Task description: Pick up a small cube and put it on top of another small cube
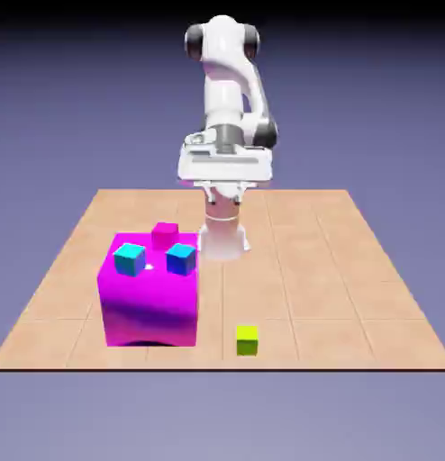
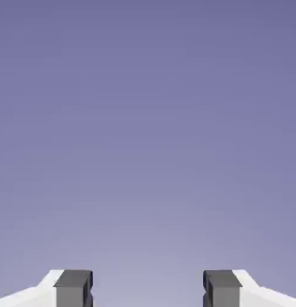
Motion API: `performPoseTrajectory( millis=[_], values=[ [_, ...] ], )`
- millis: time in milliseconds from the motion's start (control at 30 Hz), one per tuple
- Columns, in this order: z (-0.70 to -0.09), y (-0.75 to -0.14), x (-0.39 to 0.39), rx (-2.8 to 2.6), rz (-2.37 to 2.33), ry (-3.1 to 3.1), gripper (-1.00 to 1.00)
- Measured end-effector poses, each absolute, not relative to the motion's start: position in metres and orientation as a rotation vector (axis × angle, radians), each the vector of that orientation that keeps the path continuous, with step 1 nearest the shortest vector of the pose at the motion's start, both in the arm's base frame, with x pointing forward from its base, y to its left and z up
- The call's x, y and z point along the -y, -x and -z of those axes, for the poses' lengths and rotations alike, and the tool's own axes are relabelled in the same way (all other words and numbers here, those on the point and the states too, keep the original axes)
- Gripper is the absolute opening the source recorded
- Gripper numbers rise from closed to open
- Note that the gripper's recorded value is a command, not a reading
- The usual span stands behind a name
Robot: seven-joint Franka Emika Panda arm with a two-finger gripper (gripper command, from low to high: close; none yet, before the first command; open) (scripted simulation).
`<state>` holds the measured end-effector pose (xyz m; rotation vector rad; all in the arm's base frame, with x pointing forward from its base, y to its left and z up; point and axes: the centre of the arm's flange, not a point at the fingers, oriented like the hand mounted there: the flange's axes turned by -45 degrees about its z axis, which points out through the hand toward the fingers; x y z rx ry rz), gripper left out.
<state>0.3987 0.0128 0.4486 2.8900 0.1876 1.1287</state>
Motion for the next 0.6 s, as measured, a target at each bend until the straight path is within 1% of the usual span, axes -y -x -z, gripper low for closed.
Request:
performPoseTrajectory(
  millis=[300,600],
  values=[
    [-0.362,-0.452,-0.07,-0.936,-0.49,-2.767,0.0],
    [-0.257,-0.478,-0.117,-1.547,0.123,-2.37,0.0]
  ],
)
